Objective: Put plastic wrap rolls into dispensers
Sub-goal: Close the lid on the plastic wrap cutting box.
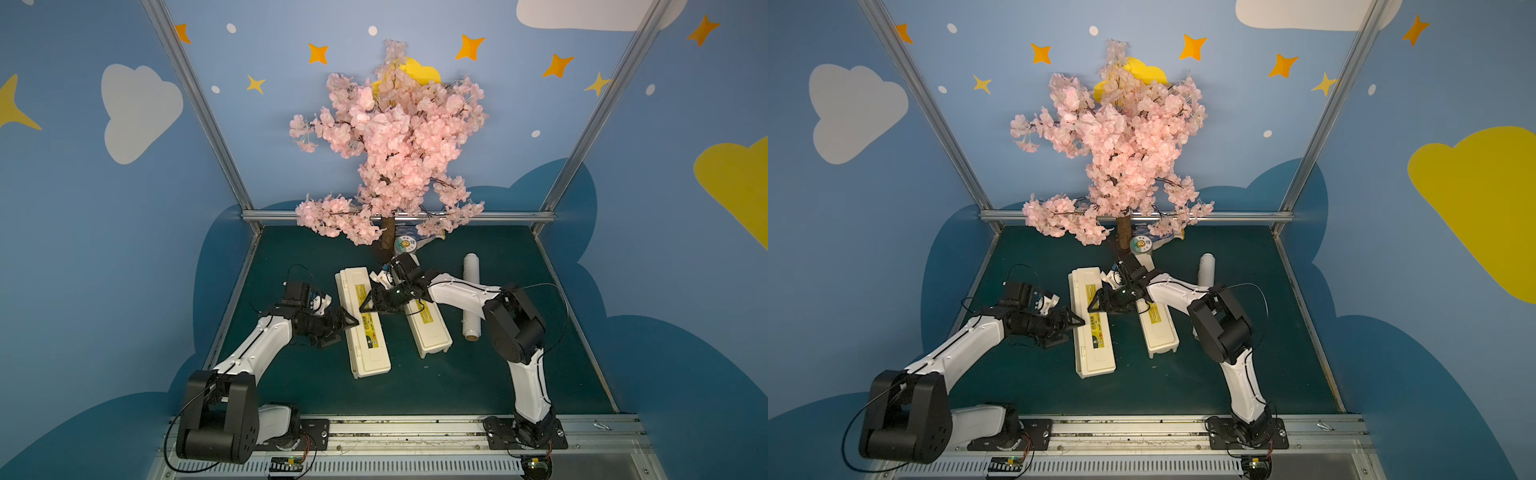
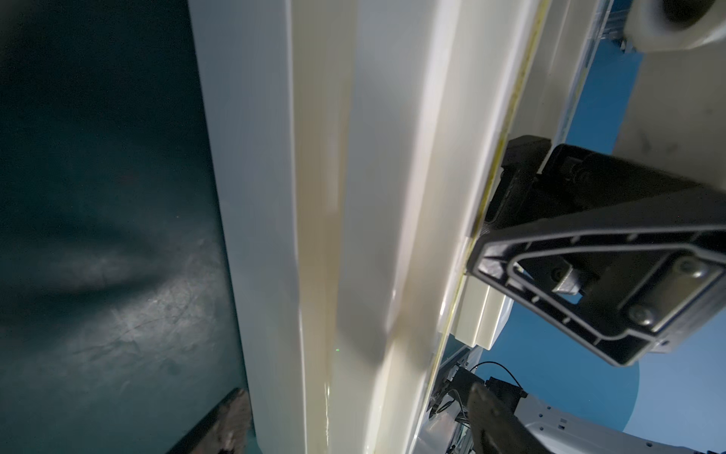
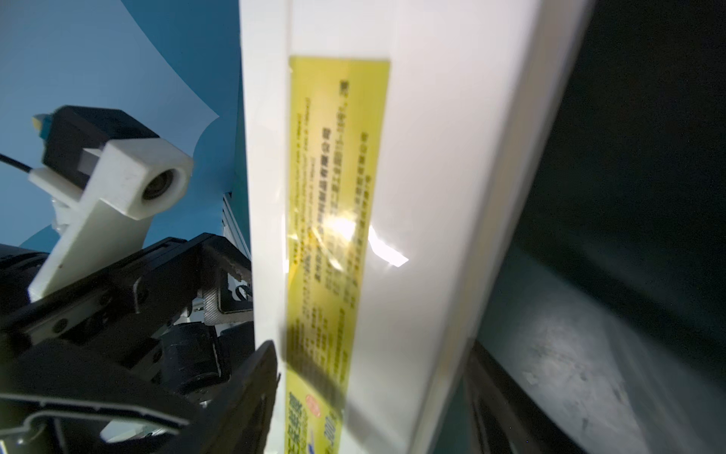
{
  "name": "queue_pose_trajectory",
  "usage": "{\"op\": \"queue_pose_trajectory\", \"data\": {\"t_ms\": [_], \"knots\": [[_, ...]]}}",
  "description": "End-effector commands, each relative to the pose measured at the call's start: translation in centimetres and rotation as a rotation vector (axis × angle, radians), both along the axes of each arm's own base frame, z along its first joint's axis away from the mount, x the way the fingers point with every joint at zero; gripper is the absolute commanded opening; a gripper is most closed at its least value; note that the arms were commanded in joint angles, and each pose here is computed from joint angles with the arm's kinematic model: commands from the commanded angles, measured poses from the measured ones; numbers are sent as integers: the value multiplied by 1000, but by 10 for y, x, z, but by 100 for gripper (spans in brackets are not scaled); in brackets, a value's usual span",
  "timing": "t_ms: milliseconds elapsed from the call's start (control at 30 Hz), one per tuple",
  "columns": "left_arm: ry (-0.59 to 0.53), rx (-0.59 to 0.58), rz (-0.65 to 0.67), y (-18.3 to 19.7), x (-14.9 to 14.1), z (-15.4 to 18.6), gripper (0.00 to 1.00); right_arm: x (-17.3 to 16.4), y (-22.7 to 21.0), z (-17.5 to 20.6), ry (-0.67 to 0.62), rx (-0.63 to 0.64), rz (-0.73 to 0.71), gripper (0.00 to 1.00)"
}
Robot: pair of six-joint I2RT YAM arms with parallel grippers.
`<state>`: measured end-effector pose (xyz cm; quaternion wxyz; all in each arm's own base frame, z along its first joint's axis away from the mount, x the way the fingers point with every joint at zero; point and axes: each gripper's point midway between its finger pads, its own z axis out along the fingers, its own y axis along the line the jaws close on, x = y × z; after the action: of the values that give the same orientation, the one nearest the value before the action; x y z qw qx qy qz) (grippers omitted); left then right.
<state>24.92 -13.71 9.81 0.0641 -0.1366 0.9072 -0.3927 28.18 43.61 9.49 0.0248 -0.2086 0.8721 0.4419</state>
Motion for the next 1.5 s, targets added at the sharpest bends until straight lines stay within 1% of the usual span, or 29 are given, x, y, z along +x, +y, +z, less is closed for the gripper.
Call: {"op": "queue_pose_trajectory", "data": {"t_ms": [0,233,400,567,733,900,1133,1300,1467], "knots": [[-29,-42,-25,-10,-2,9,81,-13,-2,25,-42,44,40,71],[-14,-56,-63,-22,-12,9,76,-25,-7,28,-25,54,45,69],[7,-41,-85,-26,-22,4,75,-25,-13,27,-38,28,41,69],[14,-42,-90,-29,-23,2,75,-25,-16,25,-39,11,42,68],[11,-31,-105,-33,-23,2,74,-29,-13,25,-31,19,55,63],[20,-30,-112,-36,-22,-2,74,-30,-7,23,12,49,53,56],[-15,-36,-105,-38,-16,7,73,-28,-6,32,12,47,56,56],[-61,-31,-108,-38,-10,19,72,-24,-1,42,1,57,55,55],[-75,-13,-108,-36,-7,19,72,-21,4,45,1,66,60,55]]}}
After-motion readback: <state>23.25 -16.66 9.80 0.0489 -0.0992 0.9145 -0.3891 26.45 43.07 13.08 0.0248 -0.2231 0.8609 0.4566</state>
